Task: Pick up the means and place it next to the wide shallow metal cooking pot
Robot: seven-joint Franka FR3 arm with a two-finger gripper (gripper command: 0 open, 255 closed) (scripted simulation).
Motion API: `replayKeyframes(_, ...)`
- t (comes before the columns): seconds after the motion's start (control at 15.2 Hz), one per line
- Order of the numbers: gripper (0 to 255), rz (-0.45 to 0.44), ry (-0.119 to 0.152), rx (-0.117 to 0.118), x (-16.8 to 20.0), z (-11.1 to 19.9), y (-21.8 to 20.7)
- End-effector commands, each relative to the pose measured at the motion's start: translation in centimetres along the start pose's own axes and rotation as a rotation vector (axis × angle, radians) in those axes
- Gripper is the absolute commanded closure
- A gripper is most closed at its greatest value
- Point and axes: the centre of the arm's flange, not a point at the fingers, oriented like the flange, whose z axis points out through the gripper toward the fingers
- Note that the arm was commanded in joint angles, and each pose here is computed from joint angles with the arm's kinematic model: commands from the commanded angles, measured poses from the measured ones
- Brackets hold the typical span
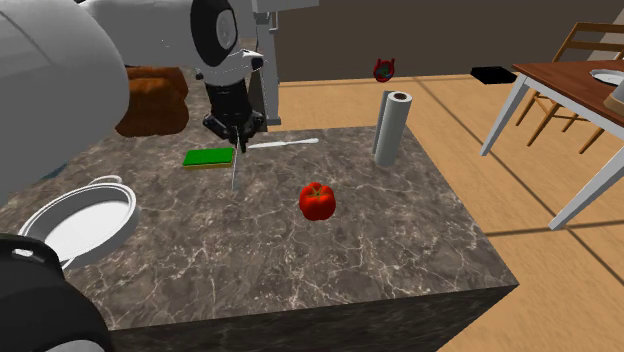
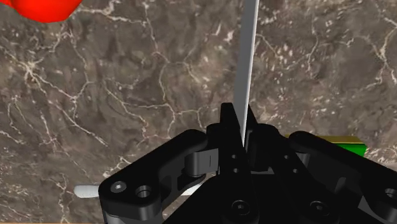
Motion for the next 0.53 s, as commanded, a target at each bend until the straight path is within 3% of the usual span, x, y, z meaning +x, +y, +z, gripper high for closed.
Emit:
replayKeyframes(0.0, 255, 0.002, 0.000, 0.000, -0.2, 0.2, -2.7)
replayKeyframes(0.46, 255, 0.002, 0.000, 0.000, -1.1, 0.1, -11.9)
